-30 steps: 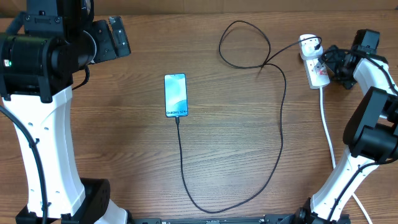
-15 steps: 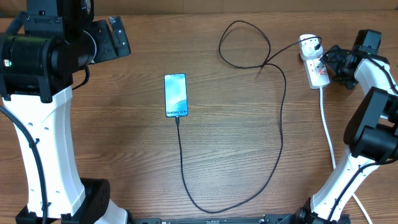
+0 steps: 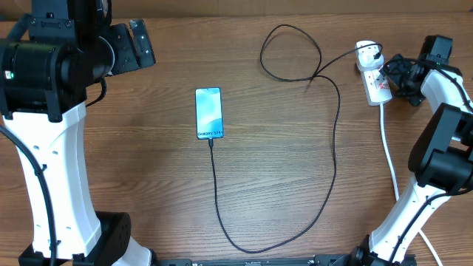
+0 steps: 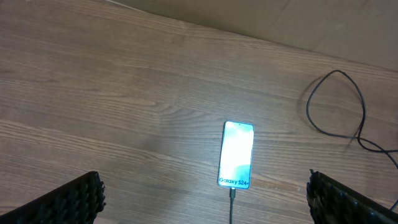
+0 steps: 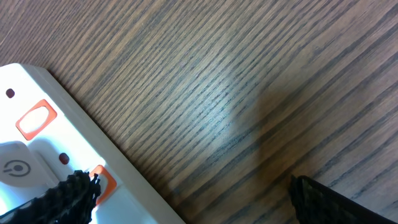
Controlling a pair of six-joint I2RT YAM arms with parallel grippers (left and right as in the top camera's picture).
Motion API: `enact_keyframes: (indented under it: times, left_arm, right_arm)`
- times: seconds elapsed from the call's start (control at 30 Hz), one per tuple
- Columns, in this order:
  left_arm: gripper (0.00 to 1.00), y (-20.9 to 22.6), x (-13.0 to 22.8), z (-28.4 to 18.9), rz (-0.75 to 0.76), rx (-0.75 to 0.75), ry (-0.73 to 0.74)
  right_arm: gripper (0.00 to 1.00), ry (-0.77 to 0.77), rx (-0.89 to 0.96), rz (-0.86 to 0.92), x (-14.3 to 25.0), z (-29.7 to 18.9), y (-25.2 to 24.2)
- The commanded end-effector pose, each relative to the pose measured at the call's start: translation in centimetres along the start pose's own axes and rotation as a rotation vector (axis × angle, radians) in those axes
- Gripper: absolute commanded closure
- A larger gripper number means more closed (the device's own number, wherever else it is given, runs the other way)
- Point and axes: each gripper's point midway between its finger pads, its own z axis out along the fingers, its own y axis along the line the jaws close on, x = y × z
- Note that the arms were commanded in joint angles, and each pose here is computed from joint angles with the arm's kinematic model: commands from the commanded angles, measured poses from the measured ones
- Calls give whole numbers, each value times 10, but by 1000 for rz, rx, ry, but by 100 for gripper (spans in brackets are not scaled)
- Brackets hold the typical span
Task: Plug charger to phone and switch on socket
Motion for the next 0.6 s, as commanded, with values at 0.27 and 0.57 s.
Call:
enact_keyframes:
  times: [0.27,0.57]
  left_arm:
    - [0,2,-2,-5,-16,-4,-18]
    - [0,2,-2,-5,-17,-4,-18]
  right_arm:
    - [0,-18,-56,-38,-10,-12,17]
    - [0,-5,-50,-37,-5,-9,14]
